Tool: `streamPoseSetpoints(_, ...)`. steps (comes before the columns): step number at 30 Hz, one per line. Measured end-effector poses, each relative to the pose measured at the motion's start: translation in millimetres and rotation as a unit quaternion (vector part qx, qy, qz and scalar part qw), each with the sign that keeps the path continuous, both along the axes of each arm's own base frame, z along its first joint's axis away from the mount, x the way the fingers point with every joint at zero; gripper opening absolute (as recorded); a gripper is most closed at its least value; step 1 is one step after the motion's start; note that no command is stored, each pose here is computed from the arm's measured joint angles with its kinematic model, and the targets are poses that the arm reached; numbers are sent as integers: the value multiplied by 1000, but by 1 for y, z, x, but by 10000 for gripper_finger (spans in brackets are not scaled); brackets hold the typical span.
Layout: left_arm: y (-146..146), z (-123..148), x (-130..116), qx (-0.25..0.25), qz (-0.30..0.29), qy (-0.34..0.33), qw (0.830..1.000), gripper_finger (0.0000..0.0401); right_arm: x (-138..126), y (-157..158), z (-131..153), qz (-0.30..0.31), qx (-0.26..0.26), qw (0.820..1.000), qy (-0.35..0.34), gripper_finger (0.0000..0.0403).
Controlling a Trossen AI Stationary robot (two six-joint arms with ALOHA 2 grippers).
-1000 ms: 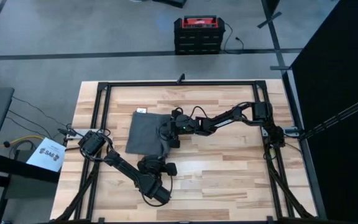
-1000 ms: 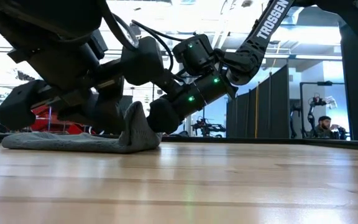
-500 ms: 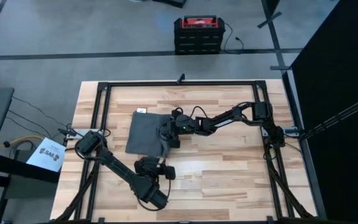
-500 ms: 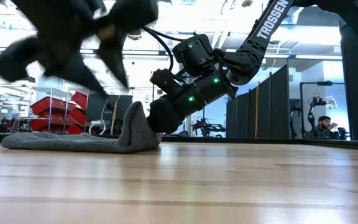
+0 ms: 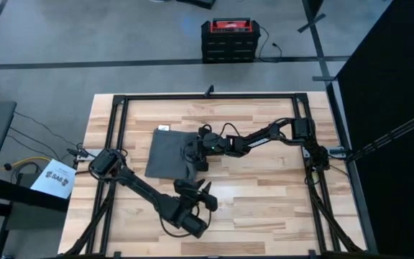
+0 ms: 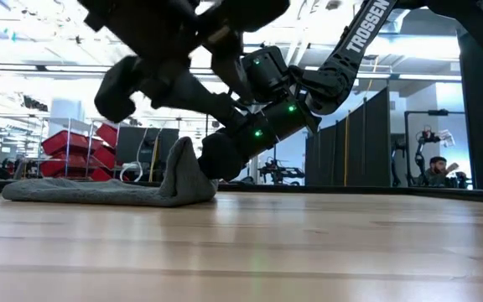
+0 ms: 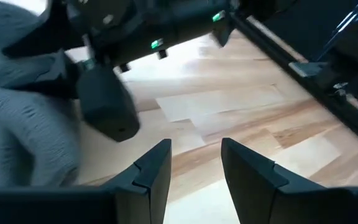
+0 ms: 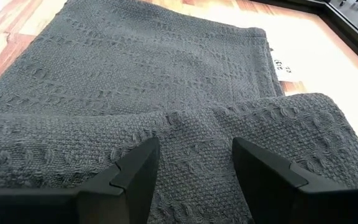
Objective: Roll towel
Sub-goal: Roll the gray towel
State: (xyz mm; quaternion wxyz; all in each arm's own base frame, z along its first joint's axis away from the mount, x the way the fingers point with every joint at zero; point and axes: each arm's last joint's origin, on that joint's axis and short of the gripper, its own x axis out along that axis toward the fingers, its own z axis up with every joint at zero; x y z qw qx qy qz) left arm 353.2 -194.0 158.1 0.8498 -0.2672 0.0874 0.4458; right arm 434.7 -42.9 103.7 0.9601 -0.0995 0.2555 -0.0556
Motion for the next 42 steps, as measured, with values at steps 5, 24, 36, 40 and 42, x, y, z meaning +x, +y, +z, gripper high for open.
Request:
streamPoseSetpoints(5,8,-14,-8,-37,18,10,999,127,-1,0,-1,0,1,1000,6,193)
streamPoseSetpoints(24,21,-24,-46,-17,86,97,991,127,-1,1,-2,0,2,1000,13,193)
streamPoseSetpoints(36,19,-31,-66,-54,131,123,982,127,-1,1,-2,0,1,1000,12,193)
streamPoseSetpoints(40,21,-45,-72,-71,134,110,982,127,-1,1,-1,0,1,1000,7,193)
streamPoseSetpoints(42,21,-50,-74,-85,133,106,982,127,0,1,-1,0,1,1000,3,193)
